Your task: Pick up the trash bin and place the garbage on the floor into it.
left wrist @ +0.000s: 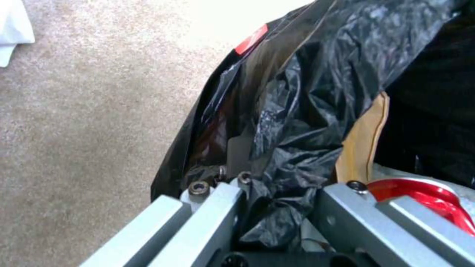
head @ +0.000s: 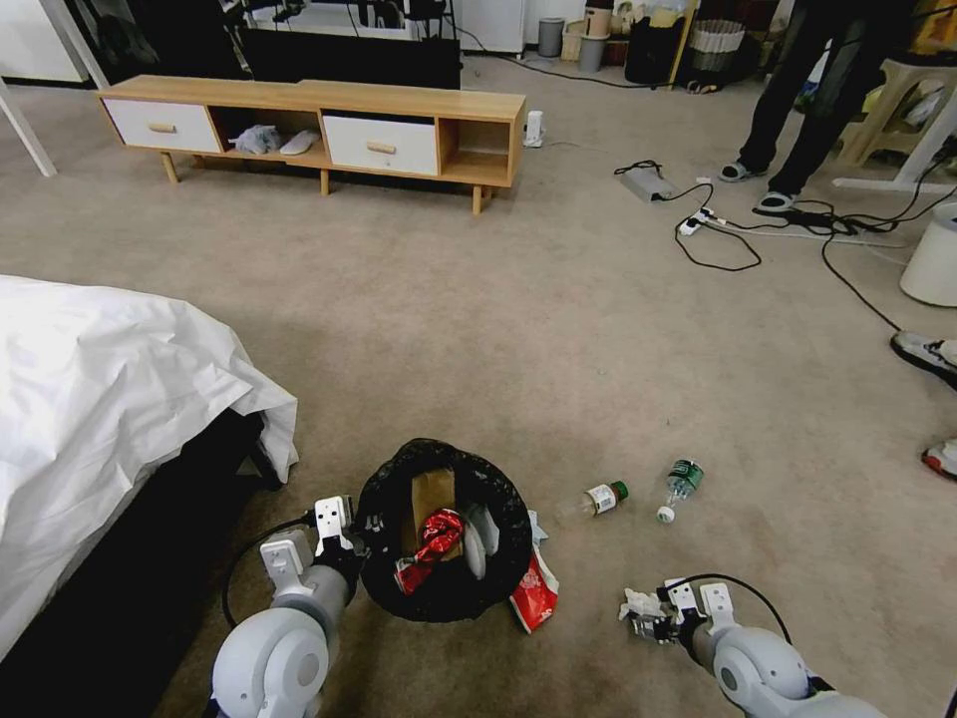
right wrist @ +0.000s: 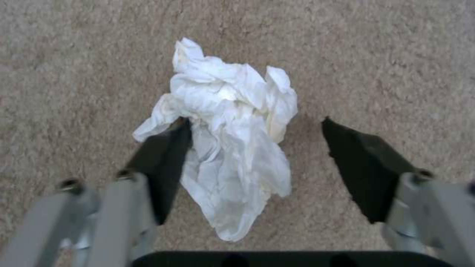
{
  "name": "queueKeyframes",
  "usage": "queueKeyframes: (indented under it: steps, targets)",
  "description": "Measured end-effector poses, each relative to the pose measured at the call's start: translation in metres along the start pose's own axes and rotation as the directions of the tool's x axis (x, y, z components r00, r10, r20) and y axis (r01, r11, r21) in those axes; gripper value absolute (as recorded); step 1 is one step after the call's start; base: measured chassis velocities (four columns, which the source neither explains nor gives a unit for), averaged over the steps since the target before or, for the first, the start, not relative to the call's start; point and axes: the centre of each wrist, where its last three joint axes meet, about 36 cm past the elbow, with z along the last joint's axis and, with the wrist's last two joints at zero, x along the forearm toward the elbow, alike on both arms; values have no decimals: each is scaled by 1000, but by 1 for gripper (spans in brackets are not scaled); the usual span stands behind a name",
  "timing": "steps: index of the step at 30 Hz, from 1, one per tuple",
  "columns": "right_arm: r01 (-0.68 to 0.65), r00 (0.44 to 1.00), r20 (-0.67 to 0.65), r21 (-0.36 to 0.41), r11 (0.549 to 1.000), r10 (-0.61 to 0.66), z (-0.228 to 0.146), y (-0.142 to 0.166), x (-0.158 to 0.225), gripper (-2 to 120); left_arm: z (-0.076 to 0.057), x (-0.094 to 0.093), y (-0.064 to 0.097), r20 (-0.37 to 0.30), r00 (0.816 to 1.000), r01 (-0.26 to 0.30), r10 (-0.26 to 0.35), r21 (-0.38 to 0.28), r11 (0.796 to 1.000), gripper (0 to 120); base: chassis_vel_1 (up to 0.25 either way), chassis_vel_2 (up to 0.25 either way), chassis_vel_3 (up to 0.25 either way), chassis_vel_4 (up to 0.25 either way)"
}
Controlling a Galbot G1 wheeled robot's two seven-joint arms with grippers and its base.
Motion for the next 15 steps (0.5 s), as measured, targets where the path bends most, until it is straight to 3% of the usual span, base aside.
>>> queueKeyframes:
  steps: [2, 15]
  targets:
    - [2, 1000, 1, 1, 1000, -2, 0, 1, 0, 55, 0, -1, 0, 0, 1000, -1, 1, 2, 1000, 0, 0, 0, 0, 0]
    - [10, 1000, 6, -12, 1000, -10, -4, 6, -10, 11, 0, -5, 3, -6, 1000, 2, -2, 5, 1000, 0, 0, 0, 0, 0]
